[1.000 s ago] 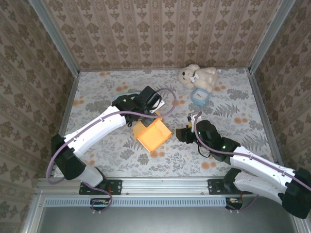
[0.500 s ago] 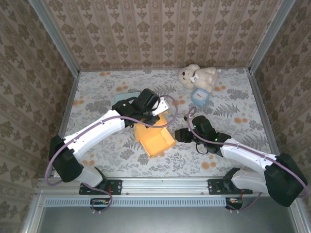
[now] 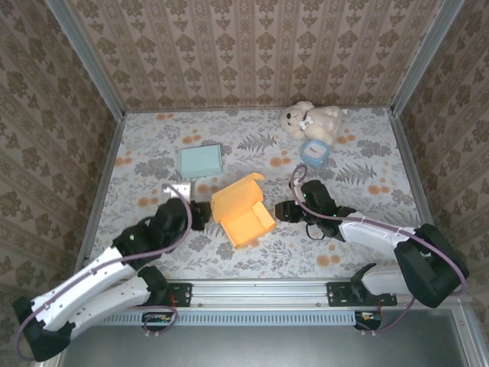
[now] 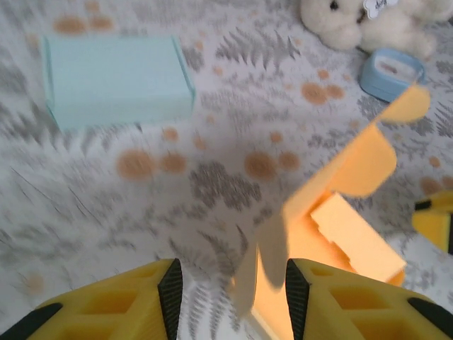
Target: Fold the paper box
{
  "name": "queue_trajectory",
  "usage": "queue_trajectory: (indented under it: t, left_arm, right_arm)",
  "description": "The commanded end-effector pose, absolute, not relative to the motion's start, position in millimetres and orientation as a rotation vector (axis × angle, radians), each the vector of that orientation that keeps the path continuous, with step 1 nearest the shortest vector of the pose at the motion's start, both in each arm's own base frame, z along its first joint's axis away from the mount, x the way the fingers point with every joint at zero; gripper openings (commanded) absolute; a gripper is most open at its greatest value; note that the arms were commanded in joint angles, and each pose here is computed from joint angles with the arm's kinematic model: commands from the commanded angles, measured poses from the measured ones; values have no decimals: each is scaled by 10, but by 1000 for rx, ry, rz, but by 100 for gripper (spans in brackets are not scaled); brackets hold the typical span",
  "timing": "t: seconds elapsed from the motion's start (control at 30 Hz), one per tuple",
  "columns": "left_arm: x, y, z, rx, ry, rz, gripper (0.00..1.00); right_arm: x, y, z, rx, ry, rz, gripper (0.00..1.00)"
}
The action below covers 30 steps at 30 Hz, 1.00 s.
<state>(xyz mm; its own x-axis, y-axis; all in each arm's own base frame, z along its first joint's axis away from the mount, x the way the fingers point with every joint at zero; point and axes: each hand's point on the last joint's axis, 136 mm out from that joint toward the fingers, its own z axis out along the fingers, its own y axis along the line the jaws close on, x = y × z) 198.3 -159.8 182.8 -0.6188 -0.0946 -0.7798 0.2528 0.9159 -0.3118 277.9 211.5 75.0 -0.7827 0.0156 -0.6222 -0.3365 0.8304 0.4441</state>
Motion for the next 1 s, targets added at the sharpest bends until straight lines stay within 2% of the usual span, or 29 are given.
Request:
queue_trajectory:
  t: [0.0, 0.2, 0.3, 0.5, 0.97]
  left_arm:
    - [1839, -1764, 1674, -57, 2164, -790, 45]
    - [1700, -2059, 1226, -16, 2210, -962, 46]
    - [1671, -2133, 1039, -7, 2222, -960, 46]
    - [1682, -2151, 981, 5, 2199, -893, 46]
    - [1752, -2172, 783, -9, 2256, -792, 47]
  right_arm:
    - [2770, 2244, 749, -286, 2351, 823, 45]
    - [2786, 2312, 733, -316, 2332, 859, 44]
    - [2772, 2288, 704, -314, 2341, 846, 43]
    - [2755, 2295, 572, -315, 2375, 848, 34]
    - [2715, 2326, 454, -330, 2388, 876, 32]
